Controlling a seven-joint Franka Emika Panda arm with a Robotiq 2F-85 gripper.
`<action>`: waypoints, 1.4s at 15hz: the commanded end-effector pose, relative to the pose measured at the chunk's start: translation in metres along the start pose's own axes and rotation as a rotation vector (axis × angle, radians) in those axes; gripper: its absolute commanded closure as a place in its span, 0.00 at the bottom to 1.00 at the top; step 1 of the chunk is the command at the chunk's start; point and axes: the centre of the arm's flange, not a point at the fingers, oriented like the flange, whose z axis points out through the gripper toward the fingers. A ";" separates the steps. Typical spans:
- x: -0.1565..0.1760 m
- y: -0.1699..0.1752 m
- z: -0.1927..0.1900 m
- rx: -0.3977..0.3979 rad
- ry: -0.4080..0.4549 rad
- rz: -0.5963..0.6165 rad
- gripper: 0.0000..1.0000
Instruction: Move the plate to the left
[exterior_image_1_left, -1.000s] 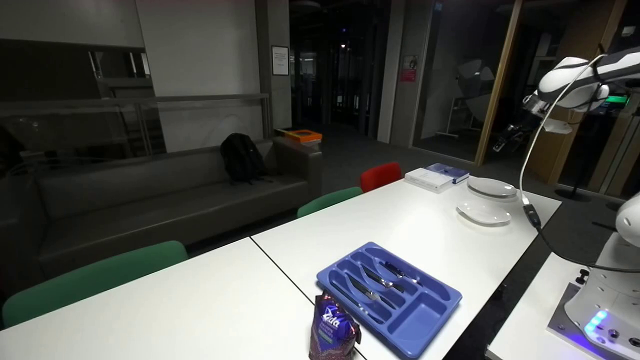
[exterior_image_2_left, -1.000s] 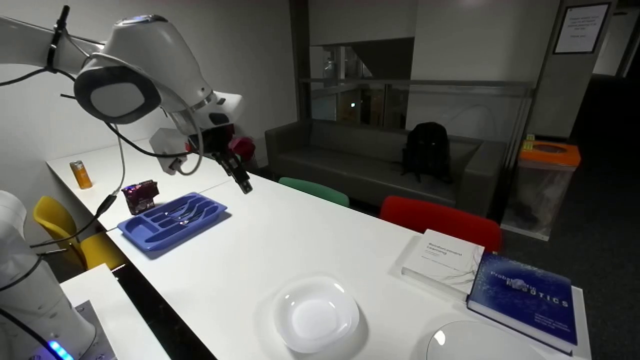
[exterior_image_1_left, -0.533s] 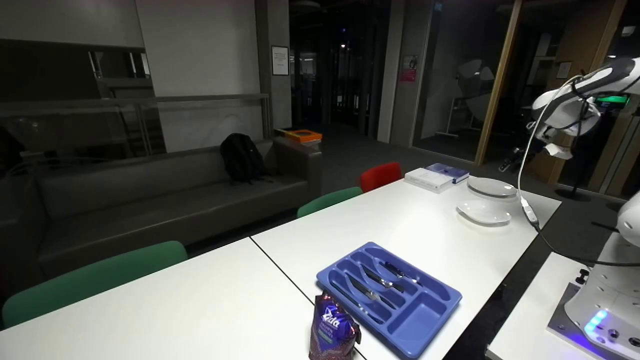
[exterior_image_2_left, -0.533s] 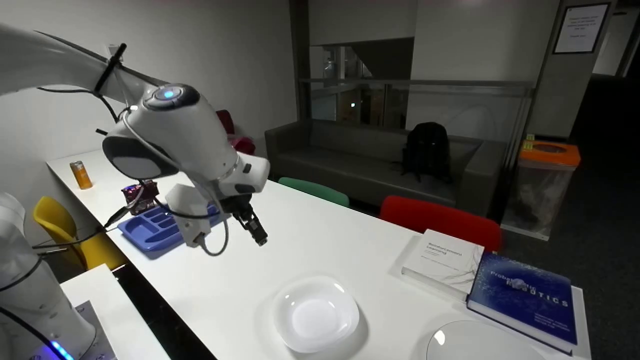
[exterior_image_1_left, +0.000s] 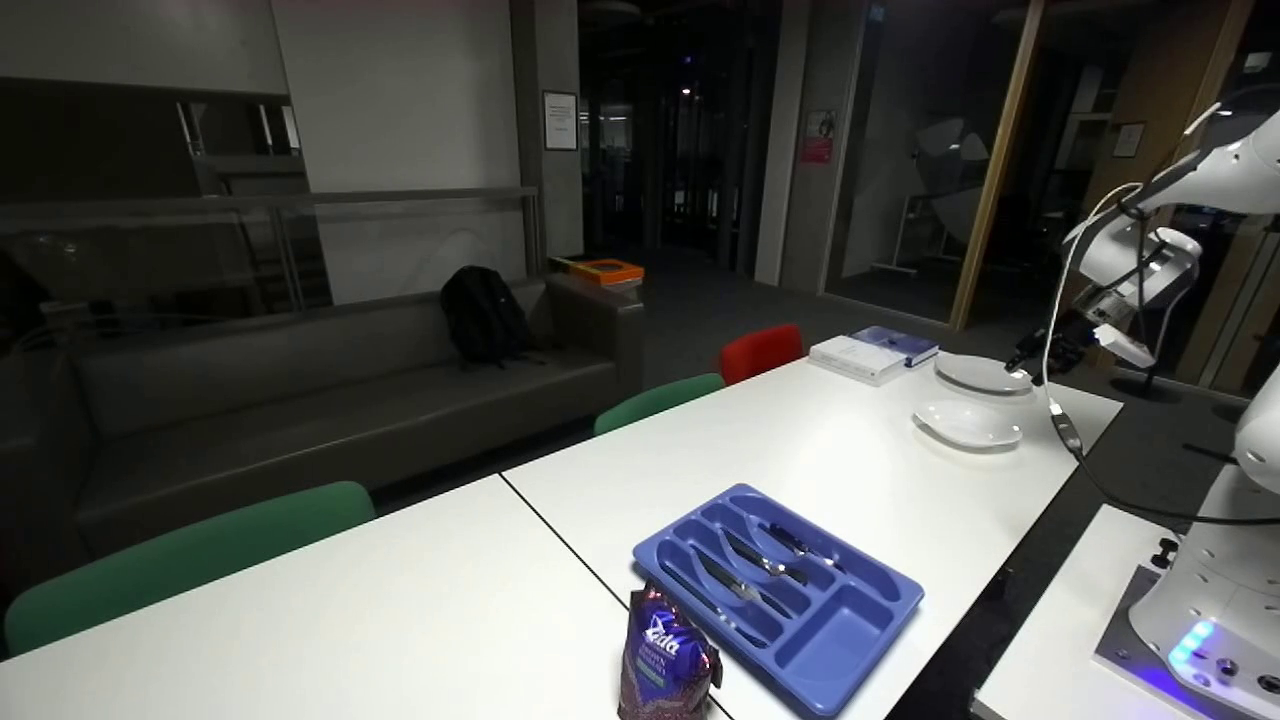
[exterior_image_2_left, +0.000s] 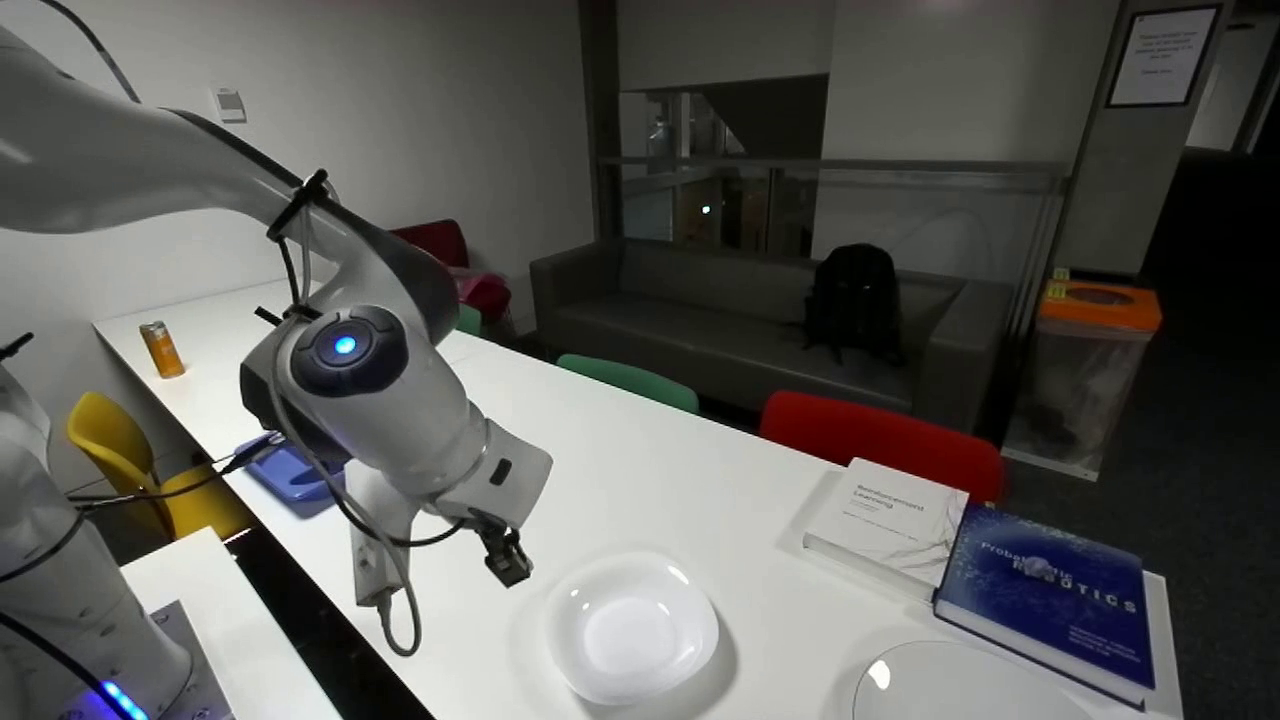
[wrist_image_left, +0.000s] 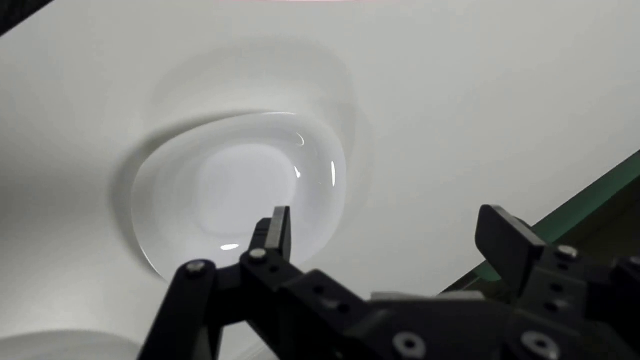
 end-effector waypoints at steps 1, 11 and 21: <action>-0.002 0.005 0.005 0.004 0.000 0.035 0.00; 0.024 -0.011 0.011 -0.021 0.017 0.101 0.00; -0.002 0.060 -0.004 -0.027 0.169 0.199 0.00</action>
